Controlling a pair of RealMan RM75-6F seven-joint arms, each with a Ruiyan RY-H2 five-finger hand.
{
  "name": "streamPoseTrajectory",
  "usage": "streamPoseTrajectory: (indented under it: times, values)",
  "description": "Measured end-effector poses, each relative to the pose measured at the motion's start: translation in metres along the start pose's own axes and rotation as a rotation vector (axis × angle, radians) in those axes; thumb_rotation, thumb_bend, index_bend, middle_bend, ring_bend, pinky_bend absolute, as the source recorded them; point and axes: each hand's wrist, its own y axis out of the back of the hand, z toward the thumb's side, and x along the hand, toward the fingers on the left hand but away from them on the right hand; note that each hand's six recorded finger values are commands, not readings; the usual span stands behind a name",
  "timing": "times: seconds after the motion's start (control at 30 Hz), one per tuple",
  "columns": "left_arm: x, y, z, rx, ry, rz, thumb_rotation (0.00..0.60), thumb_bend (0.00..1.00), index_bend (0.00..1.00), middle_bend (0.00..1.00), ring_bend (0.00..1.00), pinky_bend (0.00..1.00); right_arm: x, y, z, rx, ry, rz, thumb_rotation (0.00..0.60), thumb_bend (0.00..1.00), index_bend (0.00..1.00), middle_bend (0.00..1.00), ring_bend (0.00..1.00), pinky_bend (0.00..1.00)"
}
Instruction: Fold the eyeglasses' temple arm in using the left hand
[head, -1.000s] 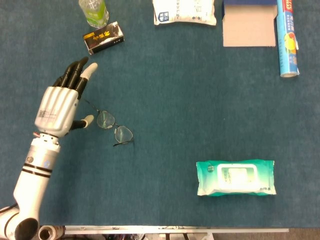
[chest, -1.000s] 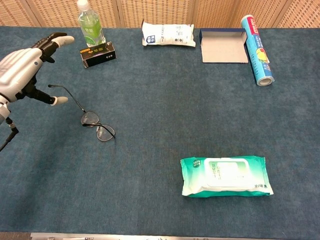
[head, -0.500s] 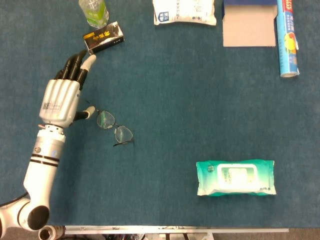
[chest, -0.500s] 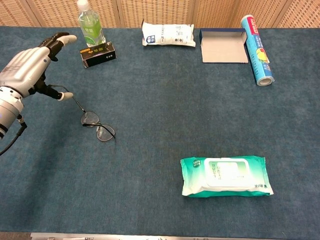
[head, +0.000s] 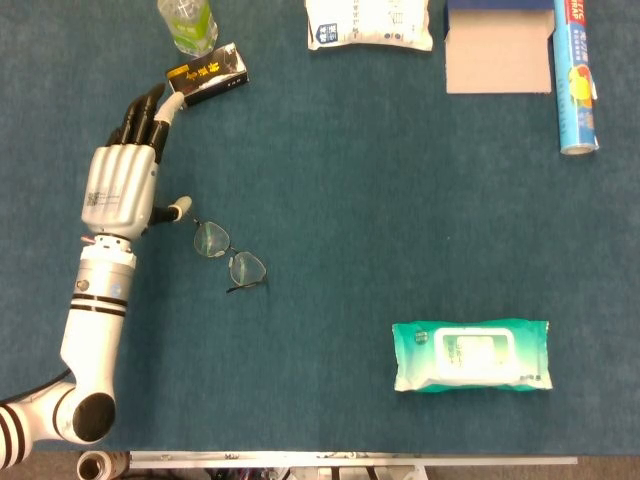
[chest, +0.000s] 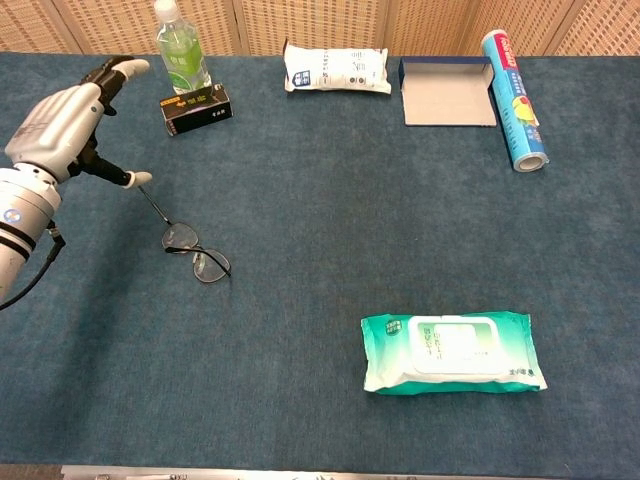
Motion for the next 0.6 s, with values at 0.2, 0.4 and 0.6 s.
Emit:
streamPoseTrajectory:
  times: [0.2,0.4,0.6]
  values:
    - [0.003,-0.002,-0.003,0.006,0.016,0.011,0.6,0.08,0.04,0.0,0.04,0.22,0.0,0.0,0.0,-0.001,0.0,-0.001,0.6,0.39,0.63,0.52,0.41,0.44]
    - [0.005,-0.003,-0.009,0.043,0.035,0.034,0.6,0.08,0.05,0.0,0.04,0.22,0.0,0.001,0.0,0.0,0.0,-0.003,0.6,0.39,0.63,0.52,0.41,0.44]
    - [0.003,0.001,-0.016,0.098,0.053,0.058,0.6,0.08,0.05,0.0,0.04,0.22,0.0,0.0,0.0,-0.001,0.001,-0.001,0.6,0.39,0.63,0.52,0.41,0.44]
